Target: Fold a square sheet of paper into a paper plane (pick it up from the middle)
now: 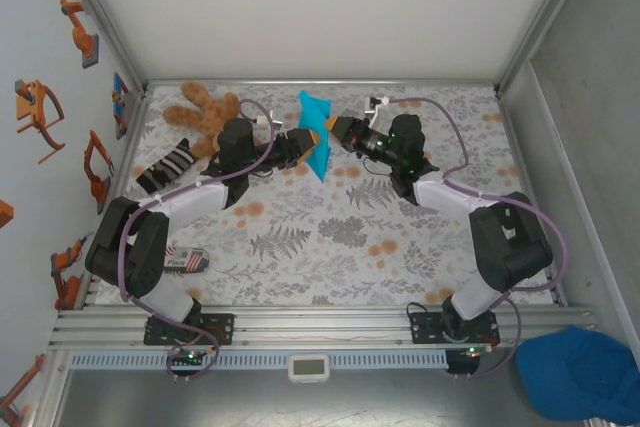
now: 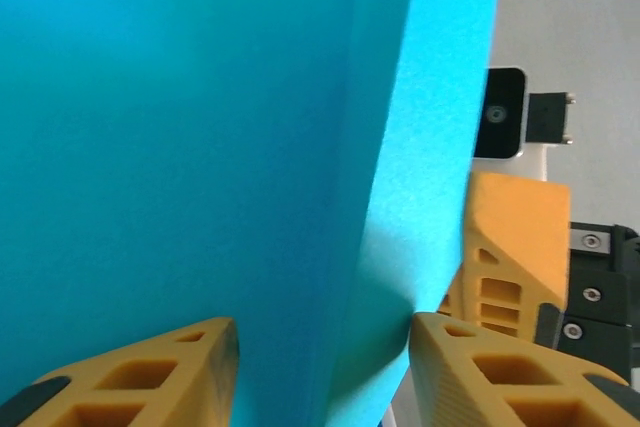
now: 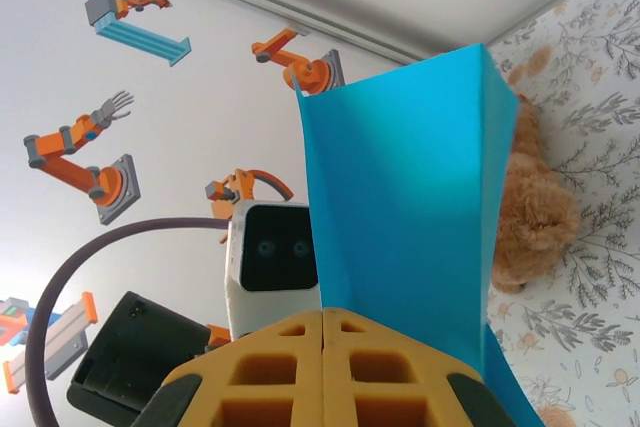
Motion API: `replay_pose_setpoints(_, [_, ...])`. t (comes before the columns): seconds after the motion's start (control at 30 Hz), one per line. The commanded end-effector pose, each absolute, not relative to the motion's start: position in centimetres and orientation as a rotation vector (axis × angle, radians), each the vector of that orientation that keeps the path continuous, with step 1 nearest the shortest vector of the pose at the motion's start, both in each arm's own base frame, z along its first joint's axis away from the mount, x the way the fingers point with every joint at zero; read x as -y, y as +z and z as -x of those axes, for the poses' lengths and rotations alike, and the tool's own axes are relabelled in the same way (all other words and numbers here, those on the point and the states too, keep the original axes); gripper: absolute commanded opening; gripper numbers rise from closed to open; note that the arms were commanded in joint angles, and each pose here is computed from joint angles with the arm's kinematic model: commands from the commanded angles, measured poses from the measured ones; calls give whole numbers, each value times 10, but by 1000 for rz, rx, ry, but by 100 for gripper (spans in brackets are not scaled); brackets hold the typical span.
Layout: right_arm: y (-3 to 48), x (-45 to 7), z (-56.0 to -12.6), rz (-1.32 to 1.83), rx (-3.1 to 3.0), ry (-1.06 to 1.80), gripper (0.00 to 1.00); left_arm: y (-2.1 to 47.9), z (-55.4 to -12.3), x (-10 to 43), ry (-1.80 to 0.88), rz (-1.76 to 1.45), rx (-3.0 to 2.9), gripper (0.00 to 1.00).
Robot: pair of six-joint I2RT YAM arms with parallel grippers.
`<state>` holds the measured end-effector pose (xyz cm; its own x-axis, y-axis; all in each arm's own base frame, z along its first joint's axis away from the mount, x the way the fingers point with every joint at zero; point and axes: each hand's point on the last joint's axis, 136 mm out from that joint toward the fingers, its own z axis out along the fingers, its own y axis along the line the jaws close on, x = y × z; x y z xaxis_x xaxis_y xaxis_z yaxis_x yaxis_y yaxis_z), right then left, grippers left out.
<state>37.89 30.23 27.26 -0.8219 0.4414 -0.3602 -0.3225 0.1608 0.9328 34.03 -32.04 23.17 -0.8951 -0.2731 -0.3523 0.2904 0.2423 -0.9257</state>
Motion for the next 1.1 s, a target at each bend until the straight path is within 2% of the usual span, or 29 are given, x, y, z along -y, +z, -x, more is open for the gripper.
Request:
replay_pose_setpoints(0.0, [278,-301,-381,-110,-1835,1751,0,274,-330,323,-1762,-142,-1927,43])
replay_pose_setpoints(0.37, [279,-297,-383,-120,-1827,1757,0,276,-325,318,-1689,-206,-1889,26])
replay_pose_setpoints(0.57, [280,-298,-382,-114,-1827,1763,0,270,-329,318,-1667,-187,-1925,10])
replay_pose_setpoints(0.67, [279,-298,-381,-91,-1829,1758,1,267,-331,319,-1649,-182,-1952,7])
replay_pose_setpoints(0.73, [275,-294,-383,-93,-1837,1745,9,263,-332,318,-1626,-179,-1972,7])
replay_pose_setpoints(0.87, [254,-273,-389,-123,-1893,1618,32,250,-331,312,-1529,-181,-2046,7])
replay_pose_setpoints(0.93, [239,-261,-389,-136,-1976,1478,44,243,-331,307,-1456,-186,-2091,7])
replay_pose_setpoints(1.07, [226,-228,-380,-114,-2114,1116,58,219,-331,289,-1212,-184,-2247,7])
